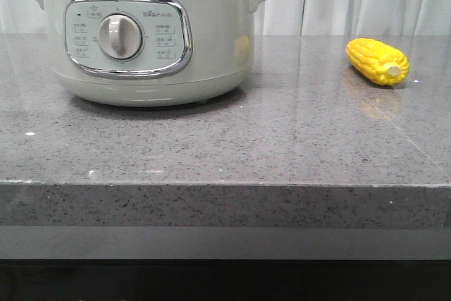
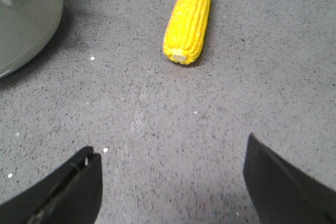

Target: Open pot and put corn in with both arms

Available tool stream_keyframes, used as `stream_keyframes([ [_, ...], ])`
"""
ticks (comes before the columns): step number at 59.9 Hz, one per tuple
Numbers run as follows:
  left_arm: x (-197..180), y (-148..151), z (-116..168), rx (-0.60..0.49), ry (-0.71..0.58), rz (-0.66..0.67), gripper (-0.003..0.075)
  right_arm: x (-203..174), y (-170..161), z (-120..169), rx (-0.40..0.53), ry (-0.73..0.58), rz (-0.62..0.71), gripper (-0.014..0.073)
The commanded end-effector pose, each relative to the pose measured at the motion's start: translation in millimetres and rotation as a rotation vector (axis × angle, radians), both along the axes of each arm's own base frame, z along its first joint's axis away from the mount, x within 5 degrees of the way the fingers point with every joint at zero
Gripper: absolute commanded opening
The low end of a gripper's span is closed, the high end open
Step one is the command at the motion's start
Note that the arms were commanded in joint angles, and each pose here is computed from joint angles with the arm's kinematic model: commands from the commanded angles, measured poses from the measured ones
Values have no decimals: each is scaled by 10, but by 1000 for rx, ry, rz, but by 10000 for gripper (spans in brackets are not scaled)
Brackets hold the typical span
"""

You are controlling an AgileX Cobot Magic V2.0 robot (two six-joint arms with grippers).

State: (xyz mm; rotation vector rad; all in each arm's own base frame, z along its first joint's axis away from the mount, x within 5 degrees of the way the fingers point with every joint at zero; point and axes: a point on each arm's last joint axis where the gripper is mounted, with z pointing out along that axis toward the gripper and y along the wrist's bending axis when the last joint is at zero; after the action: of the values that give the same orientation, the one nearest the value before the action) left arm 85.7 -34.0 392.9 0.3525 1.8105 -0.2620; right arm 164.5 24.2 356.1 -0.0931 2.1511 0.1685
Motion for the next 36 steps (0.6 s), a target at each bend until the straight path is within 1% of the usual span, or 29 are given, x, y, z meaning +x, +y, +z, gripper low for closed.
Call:
stream_keyframes([
  [1,-12,8,239,-82,-161,8,221,234,26,187,7,-38,0,587],
  [9,-12,8,239,-82,-161,8,221,566,69,255,0,36,6,596],
  [18,-12,8,239,-82,-161,8,221,979,115,264,-11,114,11,596],
  [31,-12,8,239,-82,-161,8,221,1534,157,227,-42,186,12,596],
  [36,-12,8,239,-82,-161,8,221,1749,176,165,-51,214,13,596],
])
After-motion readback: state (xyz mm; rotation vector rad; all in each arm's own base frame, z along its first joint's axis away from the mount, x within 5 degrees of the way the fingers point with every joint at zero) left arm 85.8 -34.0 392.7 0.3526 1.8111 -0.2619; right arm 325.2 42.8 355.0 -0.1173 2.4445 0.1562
